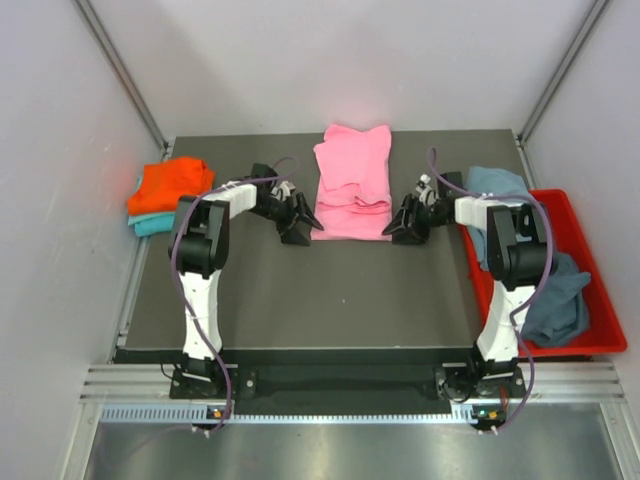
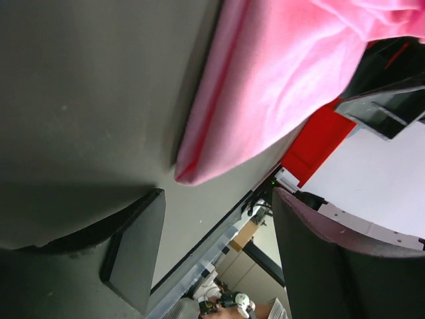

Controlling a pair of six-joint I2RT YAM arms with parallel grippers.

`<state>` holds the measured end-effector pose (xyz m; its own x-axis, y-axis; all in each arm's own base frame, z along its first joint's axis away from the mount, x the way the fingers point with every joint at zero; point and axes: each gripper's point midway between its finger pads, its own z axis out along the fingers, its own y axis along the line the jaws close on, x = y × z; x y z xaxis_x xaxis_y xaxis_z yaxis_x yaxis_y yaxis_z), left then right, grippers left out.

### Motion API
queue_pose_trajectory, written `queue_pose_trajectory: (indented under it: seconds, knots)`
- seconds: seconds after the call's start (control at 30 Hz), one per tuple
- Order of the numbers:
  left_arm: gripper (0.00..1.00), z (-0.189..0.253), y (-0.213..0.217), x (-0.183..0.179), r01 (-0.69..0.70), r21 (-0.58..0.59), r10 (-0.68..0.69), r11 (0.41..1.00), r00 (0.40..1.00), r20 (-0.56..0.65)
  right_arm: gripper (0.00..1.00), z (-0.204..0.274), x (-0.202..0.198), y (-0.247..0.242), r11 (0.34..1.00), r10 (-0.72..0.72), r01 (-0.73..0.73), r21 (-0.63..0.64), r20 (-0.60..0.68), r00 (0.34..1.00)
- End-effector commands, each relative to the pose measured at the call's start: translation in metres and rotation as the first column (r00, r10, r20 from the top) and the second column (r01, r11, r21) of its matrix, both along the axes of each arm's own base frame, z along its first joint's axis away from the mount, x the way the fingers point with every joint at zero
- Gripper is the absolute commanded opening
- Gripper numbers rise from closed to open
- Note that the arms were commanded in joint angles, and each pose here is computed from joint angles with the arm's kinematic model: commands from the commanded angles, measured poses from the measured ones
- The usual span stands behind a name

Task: Fold and stack the t-shirts
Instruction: Fold the tshirt

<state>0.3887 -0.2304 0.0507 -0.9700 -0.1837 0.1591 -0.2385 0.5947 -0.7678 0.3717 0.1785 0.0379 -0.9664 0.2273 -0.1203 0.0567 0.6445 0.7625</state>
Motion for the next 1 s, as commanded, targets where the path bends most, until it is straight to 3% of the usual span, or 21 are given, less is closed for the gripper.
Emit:
queue_pose_trajectory:
  seconds: [0.0,0.33,0.57,0.63,0.73,0.77,0.8,0.83,0.87,0.93,0.97]
  knots:
    - [0.7,0.001,-0.007,0.009,0.009,-0.026,-0.008,1.0,1.0,0.021,0.54,0.003,0.022,0.006,1.0,-0.001,0.002,-0.005,0.066,0.998]
    - [0.68,-0.012,-0.013,0.006,0.009,-0.019,-0.009,1.0,1.0,-0.01,0.54,-0.002,0.026,0.019,1.0,0.002,-0.003,0.009,0.051,0.999]
    - [0.54,-0.016,-0.012,0.003,0.005,-0.012,-0.005,1.0,1.0,-0.024,0.5,-0.006,0.019,0.022,1.0,0.016,-0.016,0.009,0.033,0.999]
    - [0.46,-0.016,-0.012,0.002,0.004,-0.012,-0.004,1.0,1.0,-0.027,0.49,-0.005,0.018,0.021,1.0,0.018,-0.018,0.001,0.039,0.999]
    - [0.36,-0.018,-0.011,0.001,-0.001,-0.01,0.001,1.0,0.999,-0.034,0.41,-0.006,0.014,0.019,1.0,0.022,-0.022,-0.007,0.037,0.999]
    - [0.33,-0.017,-0.012,0.001,0.0,-0.014,-0.001,1.0,0.999,-0.035,0.28,-0.006,0.014,0.019,1.0,0.023,-0.023,-0.007,0.043,0.999]
    - [0.29,-0.017,-0.012,0.001,-0.001,-0.013,0.001,1.0,0.999,-0.032,0.22,-0.005,0.013,0.019,1.0,0.023,-0.023,-0.006,0.046,0.999]
    - [0.18,-0.018,-0.012,0.001,0.0,-0.013,0.0,1.0,1.0,-0.031,0.16,-0.006,0.013,0.018,1.0,0.021,-0.021,-0.009,0.048,0.999]
    - [0.13,-0.016,-0.012,0.001,0.0,-0.016,-0.001,1.0,1.0,-0.026,0.06,-0.005,0.013,0.018,1.0,0.022,-0.021,-0.012,0.052,0.998]
    - [0.0,-0.014,-0.012,0.001,0.003,-0.015,-0.003,1.0,1.0,-0.019,0.0,-0.002,0.014,0.018,1.0,0.026,-0.025,-0.014,0.067,0.997]
    - [0.0,-0.011,-0.012,0.002,0.004,-0.016,-0.004,1.0,1.0,-0.011,0.0,0.0,0.014,0.018,0.999,0.032,-0.031,-0.016,0.074,0.997]
